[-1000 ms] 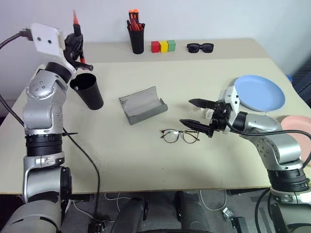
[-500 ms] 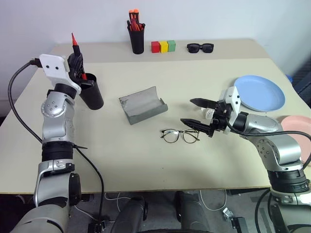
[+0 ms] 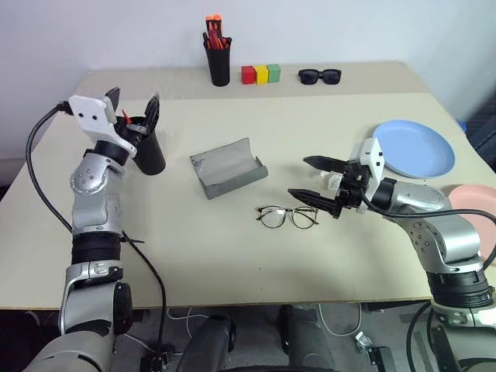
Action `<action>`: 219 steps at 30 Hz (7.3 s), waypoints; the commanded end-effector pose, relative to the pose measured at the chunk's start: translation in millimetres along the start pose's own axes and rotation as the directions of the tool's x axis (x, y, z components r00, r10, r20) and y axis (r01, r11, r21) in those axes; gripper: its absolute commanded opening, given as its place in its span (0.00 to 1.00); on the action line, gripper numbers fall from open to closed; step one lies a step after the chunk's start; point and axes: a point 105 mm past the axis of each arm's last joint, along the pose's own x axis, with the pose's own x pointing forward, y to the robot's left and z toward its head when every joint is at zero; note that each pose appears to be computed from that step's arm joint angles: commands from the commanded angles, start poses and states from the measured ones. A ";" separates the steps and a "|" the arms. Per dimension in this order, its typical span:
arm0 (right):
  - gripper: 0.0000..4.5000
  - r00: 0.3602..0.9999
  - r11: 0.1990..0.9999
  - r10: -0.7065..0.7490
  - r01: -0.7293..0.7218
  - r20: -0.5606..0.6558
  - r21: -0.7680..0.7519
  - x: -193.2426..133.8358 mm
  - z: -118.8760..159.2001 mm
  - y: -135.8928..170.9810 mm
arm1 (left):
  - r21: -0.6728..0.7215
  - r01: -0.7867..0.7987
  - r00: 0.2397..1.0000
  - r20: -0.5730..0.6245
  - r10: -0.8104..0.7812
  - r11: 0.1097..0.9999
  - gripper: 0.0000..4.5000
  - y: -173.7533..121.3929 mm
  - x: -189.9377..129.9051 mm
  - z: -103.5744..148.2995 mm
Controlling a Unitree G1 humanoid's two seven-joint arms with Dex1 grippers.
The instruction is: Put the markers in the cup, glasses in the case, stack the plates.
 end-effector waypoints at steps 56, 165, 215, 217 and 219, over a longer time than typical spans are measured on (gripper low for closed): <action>1.00 0.999 0.991 -0.017 0.011 -0.046 -0.130 -9.6 5.3 -5.9 | -0.454 0.783 0.174 -0.498 -0.850 0.426 0.78 -120.2 -55.8 -88.9; 0.01 0.958 0.975 0.000 -0.063 -0.287 -0.211 151.1 1.5 45.7 | -0.282 0.526 0.723 -0.349 -0.597 0.802 1.00 -57.1 -127.6 -14.9; 1.00 0.983 0.992 -0.124 0.120 0.135 0.036 92.8 50.5 7.3 | -0.223 0.429 0.576 -0.679 -0.455 0.876 0.01 -89.0 28.4 -90.9; 1.00 0.983 0.992 -0.127 0.124 0.135 0.035 92.7 50.8 7.1 | -0.225 0.427 0.552 -0.702 -0.450 0.876 0.01 -86.5 26.5 -94.1; 1.00 0.982 0.991 -0.130 0.127 0.135 0.032 93.0 51.1 7.3 | -0.253 0.433 0.518 -0.716 -0.468 0.865 0.01 -87.0 22.1 -95.7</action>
